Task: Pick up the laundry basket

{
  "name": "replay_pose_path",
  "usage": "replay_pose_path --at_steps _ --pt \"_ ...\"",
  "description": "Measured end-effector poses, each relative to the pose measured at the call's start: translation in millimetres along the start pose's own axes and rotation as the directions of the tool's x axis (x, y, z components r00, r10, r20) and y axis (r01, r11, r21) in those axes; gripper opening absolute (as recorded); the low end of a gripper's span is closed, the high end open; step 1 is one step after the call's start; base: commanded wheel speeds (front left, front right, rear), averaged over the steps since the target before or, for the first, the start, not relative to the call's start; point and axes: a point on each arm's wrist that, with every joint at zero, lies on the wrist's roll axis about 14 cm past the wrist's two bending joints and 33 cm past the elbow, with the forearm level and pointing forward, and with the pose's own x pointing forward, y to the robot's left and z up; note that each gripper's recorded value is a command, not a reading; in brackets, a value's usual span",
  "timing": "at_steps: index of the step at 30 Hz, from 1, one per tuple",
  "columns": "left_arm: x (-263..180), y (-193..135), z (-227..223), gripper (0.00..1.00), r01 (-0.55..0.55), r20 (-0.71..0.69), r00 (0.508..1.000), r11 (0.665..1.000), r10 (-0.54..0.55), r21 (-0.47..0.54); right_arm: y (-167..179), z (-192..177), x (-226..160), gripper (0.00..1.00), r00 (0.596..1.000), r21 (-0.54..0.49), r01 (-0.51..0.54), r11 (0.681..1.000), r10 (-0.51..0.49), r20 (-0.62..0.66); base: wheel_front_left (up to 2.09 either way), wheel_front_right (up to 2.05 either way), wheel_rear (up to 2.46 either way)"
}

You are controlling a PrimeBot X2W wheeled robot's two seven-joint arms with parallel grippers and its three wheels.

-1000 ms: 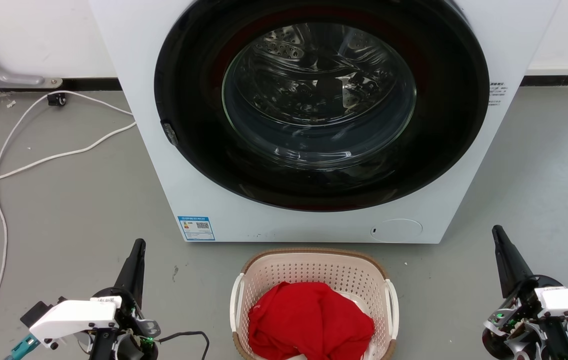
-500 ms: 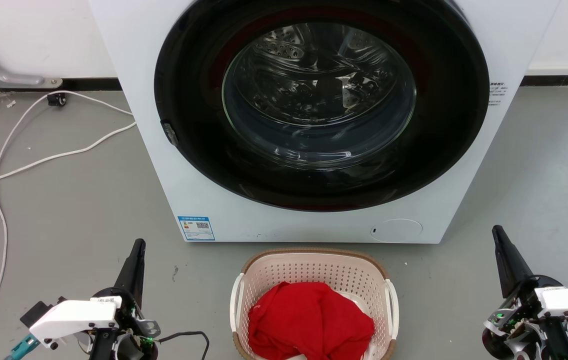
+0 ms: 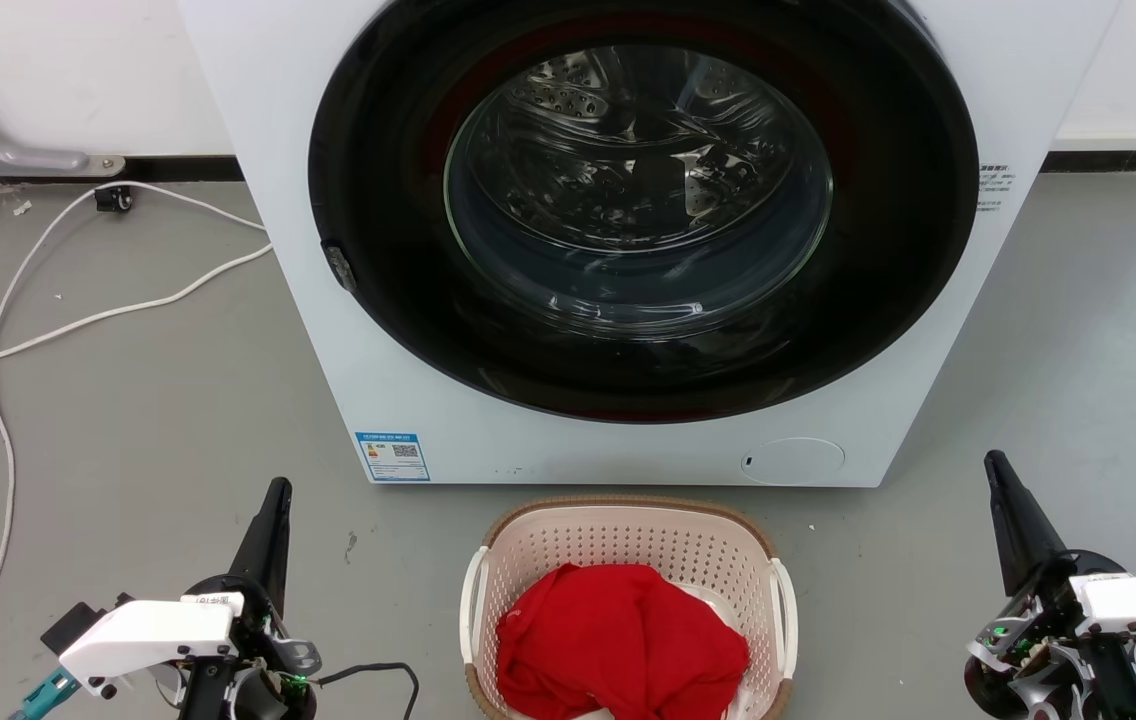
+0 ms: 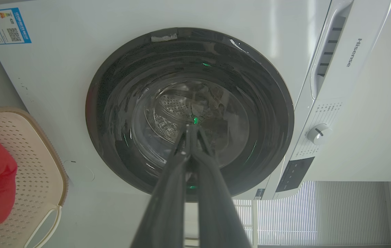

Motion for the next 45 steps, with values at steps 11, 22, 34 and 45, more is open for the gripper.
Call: replay_pose_path --at_steps 11,22,34,45 --pt "-3.4 9.2 -1.2 1.00 -0.027 0.000 1.000 1.000 0.027 -0.006 -9.0 0.1 -3.6 1.00 1.000 0.003 0.027 1.000 -0.027 0.001 0.00 0.00 0.00" --pt "-3.2 8.7 -16.8 1.00 -0.025 -0.019 0.999 0.999 0.026 0.030 -12.3 0.0 -7.6 1.00 0.999 -0.066 0.039 0.997 -0.037 0.024 0.00 0.00 0.00" --pt "-0.3 -1.9 -26.2 1.00 0.012 -0.033 0.999 0.968 -0.004 0.250 1.2 2.7 -8.2 1.00 0.999 -0.314 0.010 0.949 0.002 0.039 0.00 0.00 0.00" --pt "2.8 -11.7 -41.5 1.00 0.056 -0.069 0.997 0.877 -0.026 0.478 13.6 -2.2 -9.8 1.00 0.999 -0.549 -0.022 0.836 0.032 0.008 0.00 0.00 0.00"
